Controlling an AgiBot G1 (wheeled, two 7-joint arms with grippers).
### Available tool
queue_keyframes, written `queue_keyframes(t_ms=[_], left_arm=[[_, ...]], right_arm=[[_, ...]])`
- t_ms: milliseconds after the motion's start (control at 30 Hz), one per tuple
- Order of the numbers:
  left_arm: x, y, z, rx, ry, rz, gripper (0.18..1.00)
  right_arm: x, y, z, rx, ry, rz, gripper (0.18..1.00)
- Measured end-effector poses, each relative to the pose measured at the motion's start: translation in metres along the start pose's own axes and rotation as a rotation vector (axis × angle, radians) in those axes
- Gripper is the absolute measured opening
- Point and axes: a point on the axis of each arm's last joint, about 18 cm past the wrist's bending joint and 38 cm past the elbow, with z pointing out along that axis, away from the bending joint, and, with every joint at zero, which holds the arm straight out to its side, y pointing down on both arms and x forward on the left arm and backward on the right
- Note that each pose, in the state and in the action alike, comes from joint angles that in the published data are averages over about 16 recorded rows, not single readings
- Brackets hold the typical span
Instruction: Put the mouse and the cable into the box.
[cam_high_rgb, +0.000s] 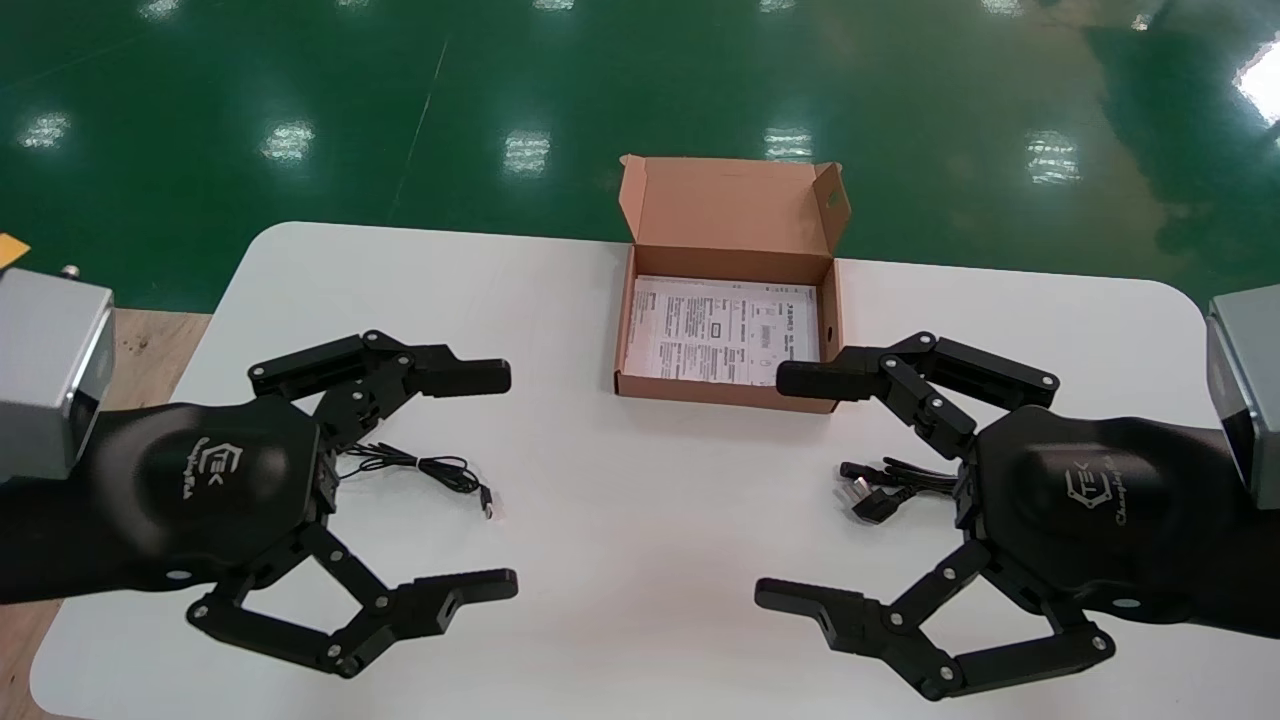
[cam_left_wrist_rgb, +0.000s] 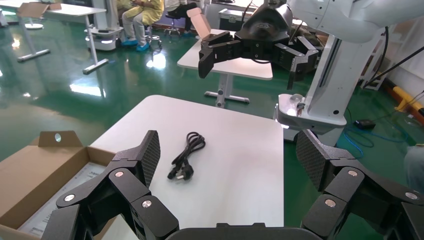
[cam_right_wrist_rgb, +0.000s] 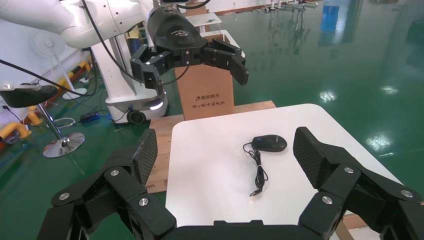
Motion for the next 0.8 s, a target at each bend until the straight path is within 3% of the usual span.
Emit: queue_keyframes(t_ms=[200, 400, 800], left_arm=[[0.001, 0.002, 0.002, -0.033, 0.018, 0.022, 1.001], [-0.011, 0.016, 0.006, -0.163, 0.032, 0.093, 1.001], [-0.089, 0.073, 0.007, -0.575, 0.021, 0.278, 1.001]], right_arm=[[0.001, 0.003, -0.001, -0.018, 0.003, -0.012, 1.0], [0.011, 0.017, -0.009, -0.096, 0.022, -0.061, 1.0], [0.074, 0.082, -0.053, -0.458, 0.139, -0.254, 1.0]])
